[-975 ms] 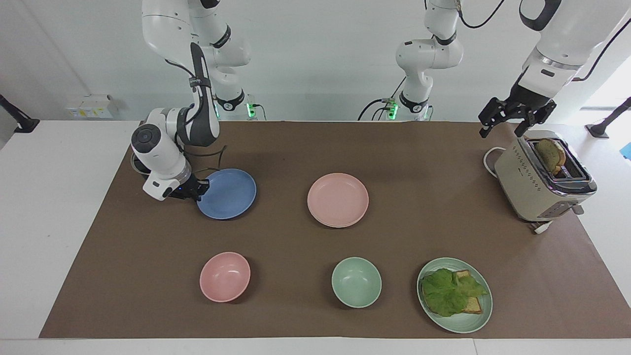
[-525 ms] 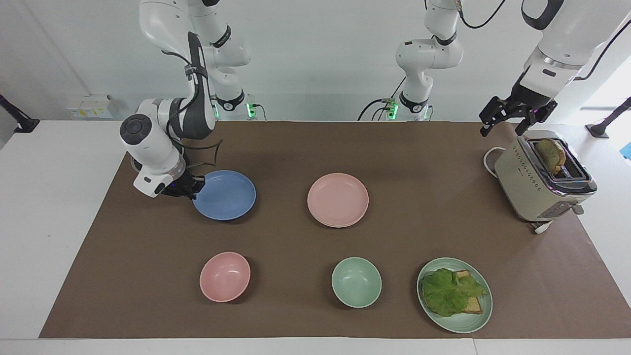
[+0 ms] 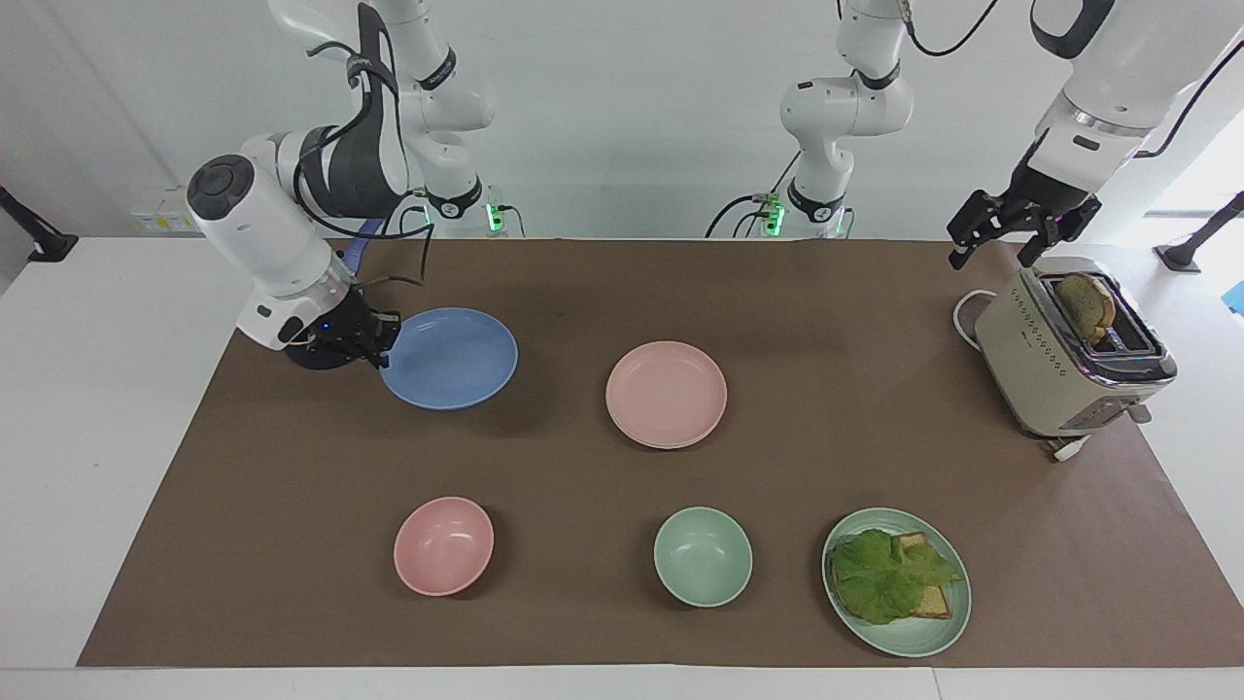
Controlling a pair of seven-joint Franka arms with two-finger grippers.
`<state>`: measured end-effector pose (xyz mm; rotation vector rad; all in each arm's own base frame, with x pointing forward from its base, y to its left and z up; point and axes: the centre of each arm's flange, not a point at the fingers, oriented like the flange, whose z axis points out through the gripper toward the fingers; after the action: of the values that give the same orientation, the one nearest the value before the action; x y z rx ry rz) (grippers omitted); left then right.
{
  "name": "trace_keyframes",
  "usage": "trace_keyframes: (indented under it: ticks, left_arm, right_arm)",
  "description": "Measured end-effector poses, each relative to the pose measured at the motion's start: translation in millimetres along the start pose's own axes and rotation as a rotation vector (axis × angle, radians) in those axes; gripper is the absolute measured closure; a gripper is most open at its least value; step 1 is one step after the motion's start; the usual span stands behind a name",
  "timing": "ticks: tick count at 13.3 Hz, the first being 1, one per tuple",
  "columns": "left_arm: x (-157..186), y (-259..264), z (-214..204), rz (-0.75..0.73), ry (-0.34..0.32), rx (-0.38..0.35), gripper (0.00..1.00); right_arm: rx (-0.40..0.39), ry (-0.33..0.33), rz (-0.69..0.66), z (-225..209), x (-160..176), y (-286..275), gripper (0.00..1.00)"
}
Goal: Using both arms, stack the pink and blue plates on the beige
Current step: 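Carry the blue plate with the right gripper over the pink plate, then lower the blue plate onto the pink plate and open the right gripper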
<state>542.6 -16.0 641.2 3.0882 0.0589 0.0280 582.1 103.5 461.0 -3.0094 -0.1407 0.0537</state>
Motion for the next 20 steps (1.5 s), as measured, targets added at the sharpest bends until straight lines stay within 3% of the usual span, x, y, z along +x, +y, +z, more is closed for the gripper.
trace_keyframes:
  ticks: [6, 10, 20]
  left_arm:
    - [0, 0, 0, 0.0, -0.002, 0.0, 0.0]
    - [0, 0, 0, 0.0, -0.002, 0.0, 0.0]
    - [0, 0, 0, 0.0, -0.002, 0.0, 0.0]
  right_arm:
    - [0.059, 0.056, 0.172, 38, 4, -113, 0.96]
    - [0.065, 0.057, 0.204, 77, 2, -162, 0.96]
    - [0.051, 0.029, 0.215, 120, -1, -175, 0.96]
